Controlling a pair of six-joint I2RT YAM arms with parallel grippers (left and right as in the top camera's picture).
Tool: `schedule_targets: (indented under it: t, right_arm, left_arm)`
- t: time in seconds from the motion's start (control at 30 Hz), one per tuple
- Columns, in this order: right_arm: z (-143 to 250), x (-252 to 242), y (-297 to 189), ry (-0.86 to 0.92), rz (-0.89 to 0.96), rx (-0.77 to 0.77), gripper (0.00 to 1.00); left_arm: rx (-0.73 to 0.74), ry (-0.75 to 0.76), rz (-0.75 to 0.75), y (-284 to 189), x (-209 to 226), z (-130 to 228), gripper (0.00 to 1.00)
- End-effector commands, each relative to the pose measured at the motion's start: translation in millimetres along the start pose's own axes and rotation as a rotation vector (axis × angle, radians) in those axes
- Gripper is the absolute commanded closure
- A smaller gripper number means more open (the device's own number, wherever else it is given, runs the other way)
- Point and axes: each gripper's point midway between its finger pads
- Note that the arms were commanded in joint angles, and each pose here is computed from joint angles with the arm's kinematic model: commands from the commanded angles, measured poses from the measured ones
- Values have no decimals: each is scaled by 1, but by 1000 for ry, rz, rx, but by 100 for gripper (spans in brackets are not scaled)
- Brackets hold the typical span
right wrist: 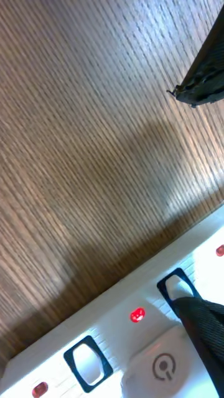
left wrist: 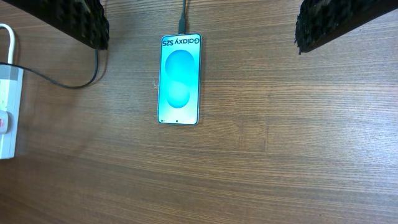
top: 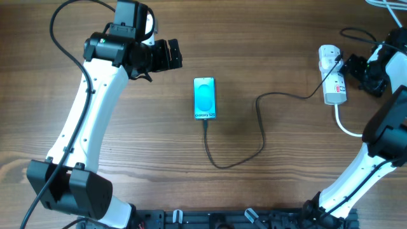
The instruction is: Plug charger to phone and switch on socket
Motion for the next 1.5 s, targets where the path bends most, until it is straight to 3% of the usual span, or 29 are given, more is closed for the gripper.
schedule_targets:
  t: [0.0,0.3,0.57,0.77,0.9,1.2,1.47]
  right_arm:
    - [26,13,20,-34,-31,86,0]
    - [34,13,-2,-1,-35,102,0]
    - [23,28,-109,-19,-105,-67,0]
    - [38,30,-195,-43,-159,-197,0]
    - [61,24,-231,-58,-193,-284,0]
    - [132,-3,-230,-66,-256,-385,0]
    - [175,-16,-287,-100,-399,-709,0]
  left_arm:
    - [9,-6,-14,4,3,2,0]
    - [10,-6,-14,4,3,2,0]
    - [9,-6,-14,4,3,2,0]
    - [9,-6,-14,4,3,2,0]
    - [10,-6,-14,4,3,2,0]
    - [9,-6,-14,4,3,2,0]
    - [9,-6,-14,4,3,2,0]
Point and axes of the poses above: each gripper's point midway between its finger pads, its own y axis out along the fingers, its own x axis along the line the jaws close on, z = x × y, and after that the axes turned 13 degrees about y, right-handed
